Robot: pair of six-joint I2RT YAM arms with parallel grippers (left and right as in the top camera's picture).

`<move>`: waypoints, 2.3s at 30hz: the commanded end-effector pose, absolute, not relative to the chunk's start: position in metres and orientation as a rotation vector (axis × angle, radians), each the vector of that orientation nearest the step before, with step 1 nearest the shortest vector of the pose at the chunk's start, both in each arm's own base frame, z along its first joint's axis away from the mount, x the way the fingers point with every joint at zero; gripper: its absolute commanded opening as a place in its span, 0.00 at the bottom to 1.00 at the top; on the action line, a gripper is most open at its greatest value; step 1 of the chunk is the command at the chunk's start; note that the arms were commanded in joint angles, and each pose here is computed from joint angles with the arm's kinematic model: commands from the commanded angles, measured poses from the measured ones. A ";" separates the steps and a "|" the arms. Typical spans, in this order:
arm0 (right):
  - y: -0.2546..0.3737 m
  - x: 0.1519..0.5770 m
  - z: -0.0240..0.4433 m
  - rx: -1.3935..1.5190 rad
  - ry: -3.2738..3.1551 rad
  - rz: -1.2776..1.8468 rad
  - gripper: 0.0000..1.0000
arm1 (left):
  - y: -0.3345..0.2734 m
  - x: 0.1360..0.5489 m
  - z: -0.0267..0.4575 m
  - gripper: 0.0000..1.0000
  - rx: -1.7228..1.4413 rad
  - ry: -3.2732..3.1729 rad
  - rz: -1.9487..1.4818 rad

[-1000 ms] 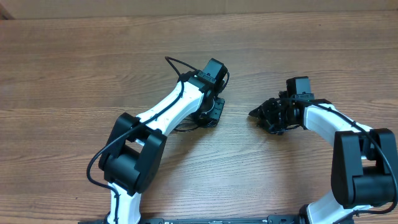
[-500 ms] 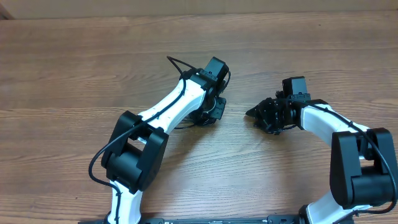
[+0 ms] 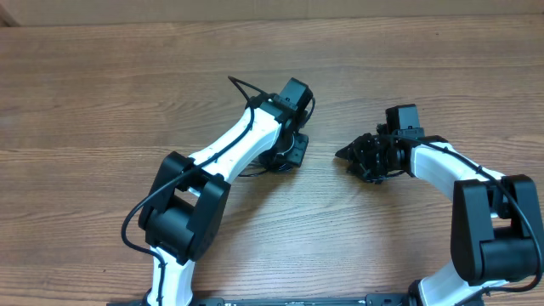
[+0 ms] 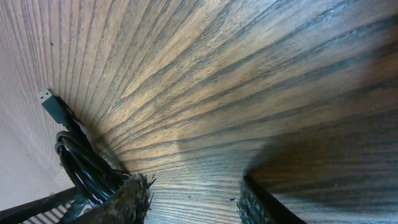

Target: Untangle cables

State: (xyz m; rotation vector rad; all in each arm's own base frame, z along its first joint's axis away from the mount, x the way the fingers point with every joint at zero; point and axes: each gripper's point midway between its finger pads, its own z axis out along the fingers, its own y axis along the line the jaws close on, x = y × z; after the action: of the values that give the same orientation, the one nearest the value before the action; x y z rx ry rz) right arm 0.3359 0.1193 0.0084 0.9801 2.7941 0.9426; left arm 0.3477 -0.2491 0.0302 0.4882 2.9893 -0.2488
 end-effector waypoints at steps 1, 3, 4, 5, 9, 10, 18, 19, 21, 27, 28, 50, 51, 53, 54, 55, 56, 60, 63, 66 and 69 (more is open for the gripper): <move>0.115 0.328 -0.002 1.001 2.817 0.888 0.46 | -0.247 0.344 0.019 0.53 0.492 2.989 -0.232; 0.115 0.328 -0.002 1.001 2.817 0.888 0.46 | -0.249 0.344 0.016 0.52 0.495 2.979 -0.241; 0.115 0.328 -0.002 1.001 2.817 0.888 0.46 | -0.251 0.344 0.015 0.52 0.499 2.975 -0.247; 0.115 0.328 -0.002 1.001 2.818 0.887 0.46 | -0.252 0.343 0.014 0.51 0.502 2.972 -0.249; 0.115 0.328 -0.002 1.000 2.817 0.888 0.46 | -0.253 0.340 0.010 0.53 0.513 2.975 -0.247; 0.115 0.328 -0.002 1.001 2.817 0.888 0.47 | -0.253 0.339 0.009 0.54 0.515 2.978 -0.245; 0.115 0.328 -0.002 1.000 2.817 0.888 0.47 | -0.250 0.338 0.007 0.30 0.512 2.982 -0.232; 0.115 0.328 -0.002 1.000 2.817 0.888 0.47 | -0.249 0.338 0.007 0.16 0.510 2.983 -0.230; 0.115 0.328 -0.002 1.001 2.818 0.888 0.47 | -0.248 0.339 0.008 0.04 0.504 2.984 -0.230; 0.116 0.326 -0.002 0.995 2.826 0.889 0.56 | -0.240 0.344 0.018 0.04 0.564 2.982 -0.225; 0.117 0.326 -0.001 0.974 2.831 0.899 0.56 | -0.239 0.344 0.021 0.04 0.596 2.980 -0.230; 0.191 0.320 0.092 0.385 2.589 1.867 0.41 | -0.246 0.337 0.164 0.04 1.086 2.283 -1.553; 0.192 0.320 0.095 0.362 2.573 1.891 0.43 | -0.243 0.338 0.166 0.04 1.082 2.261 -1.567; 0.195 0.319 0.103 0.310 2.538 1.941 0.44 | -0.239 0.337 0.170 0.04 1.087 2.224 -1.585; 0.196 0.319 0.106 0.285 2.522 1.960 0.44 | -0.237 0.336 0.171 0.04 1.096 2.213 -1.585; 0.197 0.319 0.110 0.255 2.503 1.979 0.44 | -0.237 0.334 0.171 0.04 1.111 2.202 -1.587; 0.198 0.320 0.114 0.221 2.481 2.000 0.44 | -0.236 0.332 0.172 0.04 1.133 2.186 -1.587; 0.202 0.318 0.130 0.086 2.398 2.081 0.43 | -0.234 0.321 0.174 0.04 1.228 2.108 -1.583; 0.208 0.314 0.141 -0.037 2.340 2.127 0.43 | -0.234 0.315 0.180 0.04 1.266 2.038 -1.601; 0.216 0.310 0.151 -0.176 2.280 2.156 0.42 | -0.237 0.317 0.186 0.04 1.233 2.008 -1.637; 0.223 0.308 0.157 -0.261 2.245 2.157 0.42 | -0.239 0.317 0.191 0.04 1.192 2.001 -1.674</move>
State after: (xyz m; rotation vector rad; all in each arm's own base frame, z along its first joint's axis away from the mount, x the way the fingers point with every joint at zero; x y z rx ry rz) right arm 0.3193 0.2167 0.1511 -0.1782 2.2719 2.0765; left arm 0.3130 -0.2282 0.1654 1.1647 2.2319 -1.6229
